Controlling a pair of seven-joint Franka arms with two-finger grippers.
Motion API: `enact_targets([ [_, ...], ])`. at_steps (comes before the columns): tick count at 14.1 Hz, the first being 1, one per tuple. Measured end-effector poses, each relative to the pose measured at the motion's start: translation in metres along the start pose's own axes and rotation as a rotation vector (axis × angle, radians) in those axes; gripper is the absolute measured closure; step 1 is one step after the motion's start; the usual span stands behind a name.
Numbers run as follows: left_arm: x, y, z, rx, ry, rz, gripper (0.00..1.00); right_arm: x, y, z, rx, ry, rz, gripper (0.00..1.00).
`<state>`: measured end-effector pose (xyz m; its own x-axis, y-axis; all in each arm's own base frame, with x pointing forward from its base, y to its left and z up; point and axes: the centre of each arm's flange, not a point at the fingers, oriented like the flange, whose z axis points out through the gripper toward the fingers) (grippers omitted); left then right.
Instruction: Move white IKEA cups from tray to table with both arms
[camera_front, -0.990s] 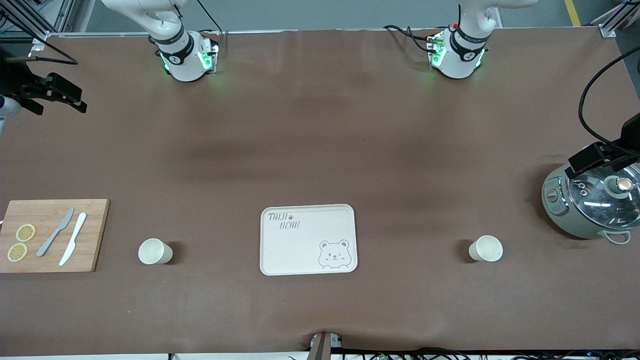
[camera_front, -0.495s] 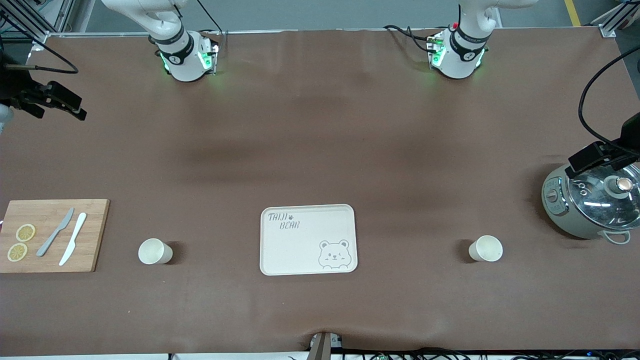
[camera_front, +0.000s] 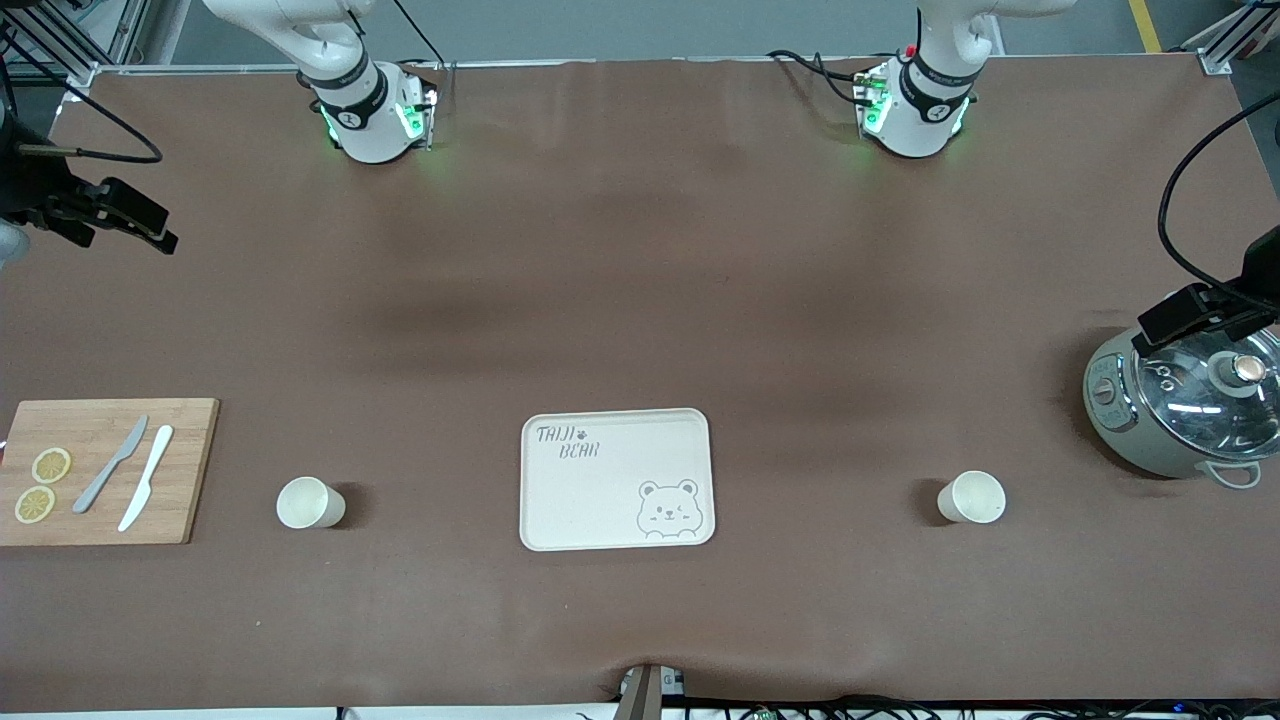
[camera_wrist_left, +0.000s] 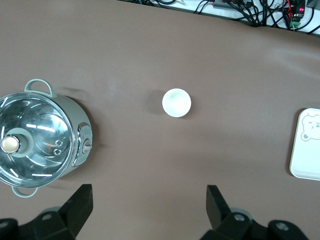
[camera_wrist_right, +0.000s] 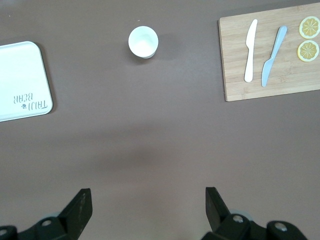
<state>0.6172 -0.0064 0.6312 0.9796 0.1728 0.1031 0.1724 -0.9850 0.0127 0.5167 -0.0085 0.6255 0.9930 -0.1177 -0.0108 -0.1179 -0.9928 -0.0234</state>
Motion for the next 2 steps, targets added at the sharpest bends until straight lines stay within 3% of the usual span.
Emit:
enact_targets([
  [2, -0.0001, 0.0004, 0.0, 0.0, 0.0, 0.001, 0.0, 0.0009, 0.0002, 0.0009, -0.001, -0.003, -0.019, 0.0],
])
